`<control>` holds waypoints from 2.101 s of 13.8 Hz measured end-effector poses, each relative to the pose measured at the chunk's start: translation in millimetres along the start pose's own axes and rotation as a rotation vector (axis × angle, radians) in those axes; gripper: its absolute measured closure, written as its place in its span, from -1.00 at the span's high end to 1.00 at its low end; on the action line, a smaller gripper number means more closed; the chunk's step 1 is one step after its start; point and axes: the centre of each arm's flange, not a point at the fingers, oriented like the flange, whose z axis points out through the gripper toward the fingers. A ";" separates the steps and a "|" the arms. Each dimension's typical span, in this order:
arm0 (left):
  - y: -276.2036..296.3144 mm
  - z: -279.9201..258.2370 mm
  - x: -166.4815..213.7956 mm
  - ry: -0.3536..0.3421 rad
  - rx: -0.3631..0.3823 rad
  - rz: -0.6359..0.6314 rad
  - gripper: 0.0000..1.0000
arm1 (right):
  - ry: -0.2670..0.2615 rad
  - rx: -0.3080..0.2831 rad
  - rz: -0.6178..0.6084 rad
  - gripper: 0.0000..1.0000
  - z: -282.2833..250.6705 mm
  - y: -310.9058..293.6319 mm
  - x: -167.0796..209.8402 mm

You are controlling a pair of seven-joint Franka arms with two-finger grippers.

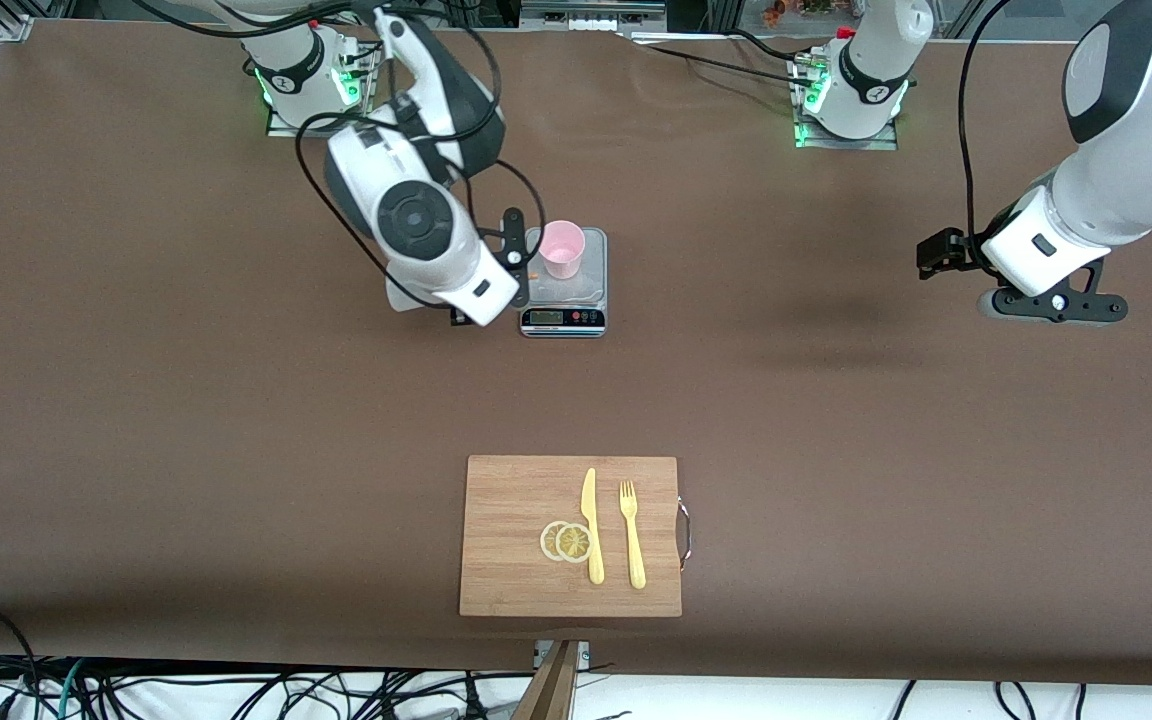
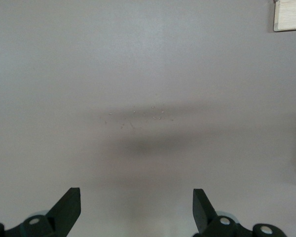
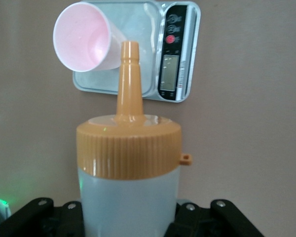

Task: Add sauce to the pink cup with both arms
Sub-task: 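Tilt the bottle nozzle over the cup and squeeze sauce in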

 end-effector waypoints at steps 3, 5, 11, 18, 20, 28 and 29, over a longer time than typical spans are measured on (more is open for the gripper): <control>0.0 1.2 0.9 -0.001 0.000 0.000 1.00 | -0.063 0.002 -0.035 -0.52 6.7 -14.5 16.9; 0.0 1.1 1.0 0.000 0.000 0.000 1.00 | -0.092 0.000 -0.055 -0.52 11.9 -20.6 23.8; 0.0 1.0 1.1 0.001 0.000 0.000 1.00 | -0.189 -0.017 -0.099 -0.52 33.9 -49.3 56.3; 0.1 0.9 1.1 0.002 0.000 0.001 1.00 | -0.268 -0.033 -0.119 -0.52 42.0 -62.6 66.6; 0.0 -0.5 1.3 0.005 0.000 0.001 1.00 | -0.291 -0.044 -0.112 -0.52 43.8 -64.7 68.4; 2.2 -13.1 -1.5 0.030 -0.001 0.004 1.00 | -0.337 -0.058 -0.100 -0.52 59.1 -70.8 78.5; 0.1 -15.0 -2.3 0.033 -0.001 0.000 1.00 | -0.337 -0.059 -0.100 -0.52 59.0 -70.6 78.4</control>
